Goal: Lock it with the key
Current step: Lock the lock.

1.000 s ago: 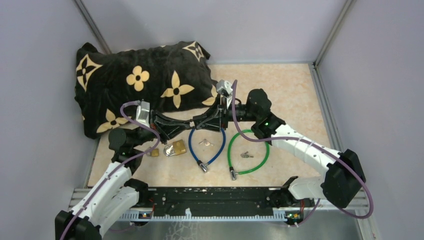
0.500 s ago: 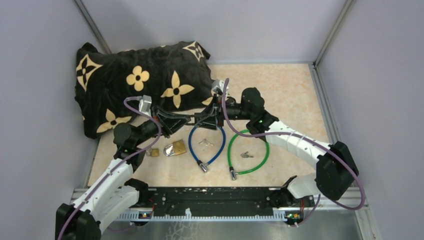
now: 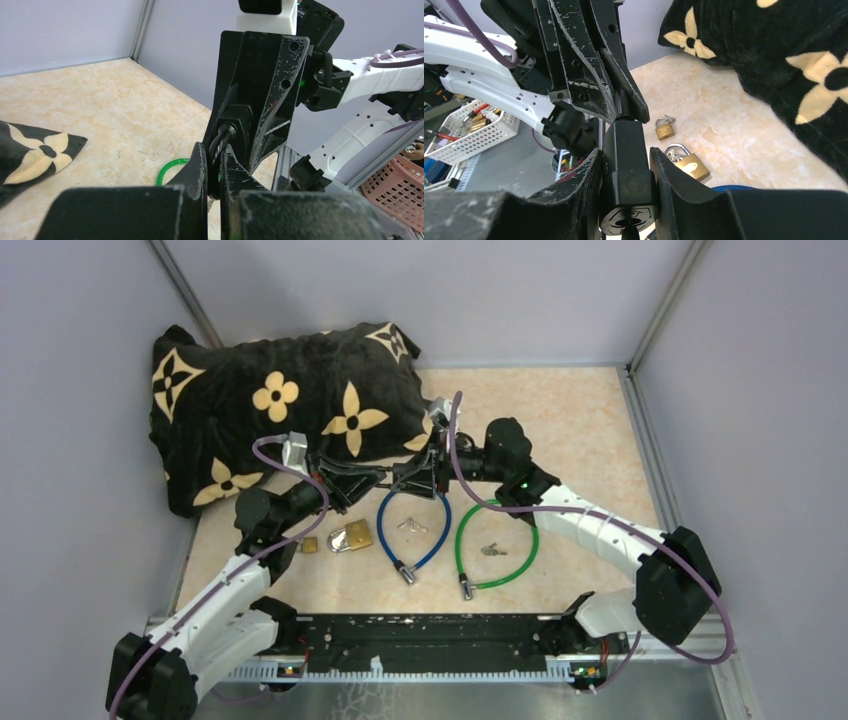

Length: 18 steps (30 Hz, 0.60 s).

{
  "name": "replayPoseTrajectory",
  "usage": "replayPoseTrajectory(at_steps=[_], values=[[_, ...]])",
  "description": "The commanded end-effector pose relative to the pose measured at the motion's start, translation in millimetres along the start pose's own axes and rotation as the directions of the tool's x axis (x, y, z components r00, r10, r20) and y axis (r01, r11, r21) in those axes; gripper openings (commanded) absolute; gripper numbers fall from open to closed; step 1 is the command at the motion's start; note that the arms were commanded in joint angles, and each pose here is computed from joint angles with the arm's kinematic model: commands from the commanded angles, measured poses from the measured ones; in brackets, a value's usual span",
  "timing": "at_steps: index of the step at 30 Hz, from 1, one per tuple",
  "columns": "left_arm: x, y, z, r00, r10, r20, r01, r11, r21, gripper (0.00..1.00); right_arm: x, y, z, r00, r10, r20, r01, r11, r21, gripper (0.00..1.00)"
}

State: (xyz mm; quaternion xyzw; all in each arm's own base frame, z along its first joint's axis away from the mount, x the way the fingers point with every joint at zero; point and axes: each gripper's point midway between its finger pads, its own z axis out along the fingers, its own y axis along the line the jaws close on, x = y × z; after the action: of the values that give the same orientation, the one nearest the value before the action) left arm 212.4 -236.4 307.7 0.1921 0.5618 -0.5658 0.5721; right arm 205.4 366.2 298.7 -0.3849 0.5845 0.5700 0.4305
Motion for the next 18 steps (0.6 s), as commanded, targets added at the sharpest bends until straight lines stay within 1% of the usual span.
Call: replayPoseTrajectory(at_steps=[1,4,6,10,12,15,18], values=[[80,-55,-8,0.939,-0.155,-0.307,0.224,0.954,0.202,0.0,-72,44,42,0.967,-0.115,0.227,0.132,0.989,-0.063,0.0],[83,-56,-7,0.937,-0.154,-0.314,0.227,0.951,0.209,0.0,-87,33,45,0.962,-0.131,0.241,0.133,0.991,0.011,0.0],[84,-58,-7,0.935,-0.153,-0.319,0.23,0.949,0.217,0.0,-91,28,47,0.96,-0.145,0.241,0.142,0.989,0.033,0.0],[86,-65,-5,0.935,-0.133,-0.328,0.223,0.941,0.255,0.0,-105,31,53,0.957,-0.17,0.234,0.169,0.985,0.025,0.0],[82,-70,-3,0.943,-0.105,-0.317,0.201,0.937,0.287,0.0,-105,30,56,0.959,-0.181,0.216,0.182,0.983,0.018,0.0],[65,-77,2,0.965,-0.069,-0.253,0.151,0.936,0.319,0.0,-87,25,61,0.973,-0.161,0.165,0.163,0.987,0.004,0.0],[40,-88,6,0.986,0.001,-0.169,0.063,0.926,0.373,0.0,-59,17,61,0.985,-0.141,0.096,0.143,0.99,-0.015,0.0]])
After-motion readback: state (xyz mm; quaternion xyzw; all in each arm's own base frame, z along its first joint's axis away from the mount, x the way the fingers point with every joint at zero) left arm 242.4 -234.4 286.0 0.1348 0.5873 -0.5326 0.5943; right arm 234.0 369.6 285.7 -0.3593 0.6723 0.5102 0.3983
